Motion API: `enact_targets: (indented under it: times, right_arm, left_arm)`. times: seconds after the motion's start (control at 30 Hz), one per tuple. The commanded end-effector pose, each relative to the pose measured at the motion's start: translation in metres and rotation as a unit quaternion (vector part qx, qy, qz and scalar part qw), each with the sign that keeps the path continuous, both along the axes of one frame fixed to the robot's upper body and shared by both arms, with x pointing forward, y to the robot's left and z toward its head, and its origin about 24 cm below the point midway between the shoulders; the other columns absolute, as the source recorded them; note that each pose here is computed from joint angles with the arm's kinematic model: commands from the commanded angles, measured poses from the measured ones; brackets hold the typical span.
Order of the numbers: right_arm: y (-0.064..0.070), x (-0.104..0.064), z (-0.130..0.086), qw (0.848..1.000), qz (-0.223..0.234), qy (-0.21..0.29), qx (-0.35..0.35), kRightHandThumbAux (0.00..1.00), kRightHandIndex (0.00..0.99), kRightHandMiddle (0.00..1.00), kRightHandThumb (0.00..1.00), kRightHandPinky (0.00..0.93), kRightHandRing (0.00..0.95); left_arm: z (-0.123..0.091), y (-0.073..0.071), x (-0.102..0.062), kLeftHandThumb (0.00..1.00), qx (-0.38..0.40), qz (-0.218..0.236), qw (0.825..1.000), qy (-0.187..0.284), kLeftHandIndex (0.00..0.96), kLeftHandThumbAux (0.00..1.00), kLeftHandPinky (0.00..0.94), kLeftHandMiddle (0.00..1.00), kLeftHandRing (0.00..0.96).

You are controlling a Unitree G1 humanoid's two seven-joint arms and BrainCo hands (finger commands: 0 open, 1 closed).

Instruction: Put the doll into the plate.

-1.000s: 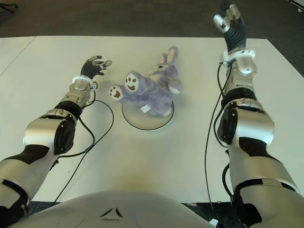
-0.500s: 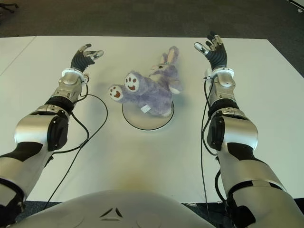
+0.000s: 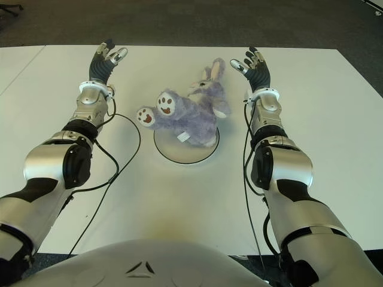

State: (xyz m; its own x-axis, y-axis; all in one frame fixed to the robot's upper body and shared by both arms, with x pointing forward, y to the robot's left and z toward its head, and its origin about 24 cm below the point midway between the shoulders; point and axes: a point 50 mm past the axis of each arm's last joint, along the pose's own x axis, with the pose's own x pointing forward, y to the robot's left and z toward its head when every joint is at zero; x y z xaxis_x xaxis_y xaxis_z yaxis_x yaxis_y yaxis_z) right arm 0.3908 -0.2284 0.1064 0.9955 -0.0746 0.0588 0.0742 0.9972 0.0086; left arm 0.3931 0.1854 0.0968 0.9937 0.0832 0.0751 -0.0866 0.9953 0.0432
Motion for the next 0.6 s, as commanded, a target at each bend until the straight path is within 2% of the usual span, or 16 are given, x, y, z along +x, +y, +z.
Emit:
enact_targets:
  times: [0.03, 0.2, 0.37, 0.6]
  right_arm:
    - [0.003, 0.0, -0.007, 1.0, -0.001, 0.02, 0.008, 0.699, 0.005, 0.008, 0.0, 0.0, 0.0]
    - [-0.001, -0.003, -0.009, 1.0, -0.01, 0.02, -0.011, 0.664, 0.022, 0.029, 0.0, 0.0, 0.0]
    - [0.001, -0.008, -0.018, 1.0, -0.02, 0.014, -0.016, 0.635, 0.027, 0.037, 0.0, 0.0, 0.007]
    - [0.027, -0.02, -0.043, 1.0, -0.016, -0.004, 0.006, 0.611, 0.052, 0.056, 0.0, 0.026, 0.029]
  left_arm:
    - [-0.018, 0.001, -0.008, 0.0, -0.023, 0.001, 1.0, 0.012, 0.058, 0.532, 0.059, 0.092, 0.081]
    - [-0.029, 0.002, -0.016, 0.0, -0.029, -0.002, 1.0, 0.009, 0.044, 0.514, 0.042, 0.063, 0.056]
    - [-0.037, 0.002, -0.023, 0.0, -0.027, -0.006, 1.0, 0.004, 0.038, 0.512, 0.026, 0.049, 0.038]
    - [-0.052, -0.003, -0.035, 0.0, -0.017, -0.008, 1.0, -0.005, 0.027, 0.509, 0.028, 0.031, 0.026]
